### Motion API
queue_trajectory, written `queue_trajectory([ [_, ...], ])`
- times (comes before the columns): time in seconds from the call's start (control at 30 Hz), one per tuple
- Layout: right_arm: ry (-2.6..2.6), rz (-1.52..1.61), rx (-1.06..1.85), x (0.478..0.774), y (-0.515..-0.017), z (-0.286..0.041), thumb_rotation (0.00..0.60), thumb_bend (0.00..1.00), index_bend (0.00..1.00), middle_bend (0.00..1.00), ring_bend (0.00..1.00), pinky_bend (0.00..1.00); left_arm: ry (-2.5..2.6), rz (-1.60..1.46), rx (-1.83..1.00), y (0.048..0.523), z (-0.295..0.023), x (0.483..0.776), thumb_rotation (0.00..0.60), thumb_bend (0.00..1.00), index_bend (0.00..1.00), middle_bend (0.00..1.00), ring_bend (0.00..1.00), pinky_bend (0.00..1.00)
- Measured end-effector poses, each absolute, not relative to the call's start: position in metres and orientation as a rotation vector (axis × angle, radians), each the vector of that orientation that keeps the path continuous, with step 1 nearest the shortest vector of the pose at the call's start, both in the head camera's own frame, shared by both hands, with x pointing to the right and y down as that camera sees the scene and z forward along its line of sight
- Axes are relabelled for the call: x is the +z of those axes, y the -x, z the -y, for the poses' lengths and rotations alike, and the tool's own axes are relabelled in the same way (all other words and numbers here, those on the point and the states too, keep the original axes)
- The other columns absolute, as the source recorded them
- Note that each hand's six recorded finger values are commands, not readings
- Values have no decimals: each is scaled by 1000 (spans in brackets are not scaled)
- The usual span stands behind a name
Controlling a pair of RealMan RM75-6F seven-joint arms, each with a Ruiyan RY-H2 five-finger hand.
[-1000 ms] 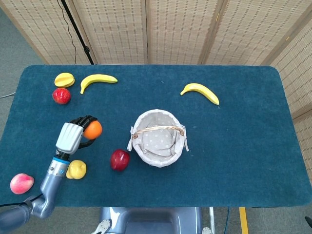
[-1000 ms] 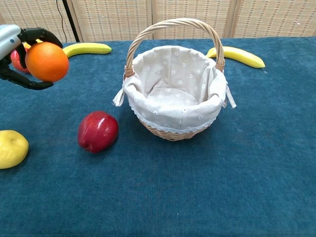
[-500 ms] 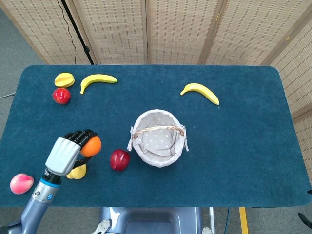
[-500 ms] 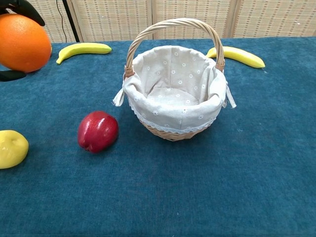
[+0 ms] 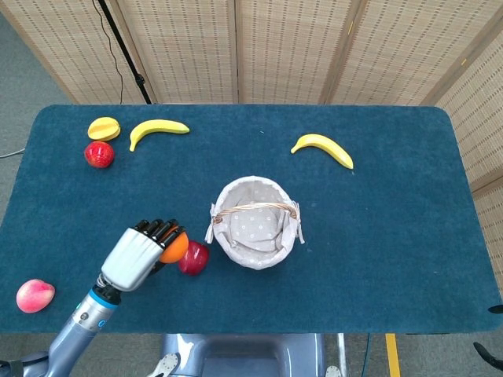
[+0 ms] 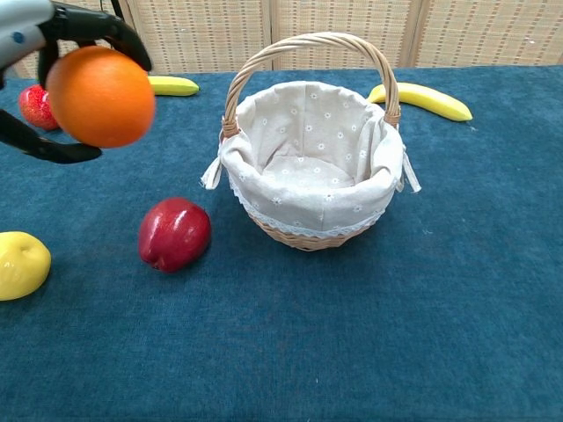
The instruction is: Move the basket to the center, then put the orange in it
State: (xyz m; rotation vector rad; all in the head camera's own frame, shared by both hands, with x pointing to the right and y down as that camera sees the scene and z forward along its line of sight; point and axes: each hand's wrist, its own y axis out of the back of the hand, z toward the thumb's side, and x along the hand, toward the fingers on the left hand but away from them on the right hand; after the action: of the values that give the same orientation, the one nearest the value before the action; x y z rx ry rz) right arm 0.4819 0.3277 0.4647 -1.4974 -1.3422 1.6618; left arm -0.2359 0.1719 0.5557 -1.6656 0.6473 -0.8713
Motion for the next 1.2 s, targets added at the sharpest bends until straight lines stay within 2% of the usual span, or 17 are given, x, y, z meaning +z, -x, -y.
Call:
queue_trajectory([
  [0.6,1527,1357,1646,465,-479,-333,600,0,375,198,153,145,1624,-502,-753,160,-159,583,600,405,666,546,472,562],
  [0.9,1545,1362,1646,468,-476,-336,600,0,378,203,155,145,1688,-526,-665,122,-163,585,600,399,662,545,460,562],
  [0.97,1543,1366,1647,467,-477,-338,600,0,378,203,155,145,1699,-533,-654,115,-164,586,600,380,635,531,438,555],
  [1.07,1539,1370,1650,466,-479,-339,600,0,378,203,155,145,1691,-533,-657,113,-161,588,600,330,518,444,363,443],
  [1.2,1533,1371,1655,465,-481,-340,600,0,378,204,155,145,1682,-510,-672,118,-161,592,600,245,289,212,168,227],
])
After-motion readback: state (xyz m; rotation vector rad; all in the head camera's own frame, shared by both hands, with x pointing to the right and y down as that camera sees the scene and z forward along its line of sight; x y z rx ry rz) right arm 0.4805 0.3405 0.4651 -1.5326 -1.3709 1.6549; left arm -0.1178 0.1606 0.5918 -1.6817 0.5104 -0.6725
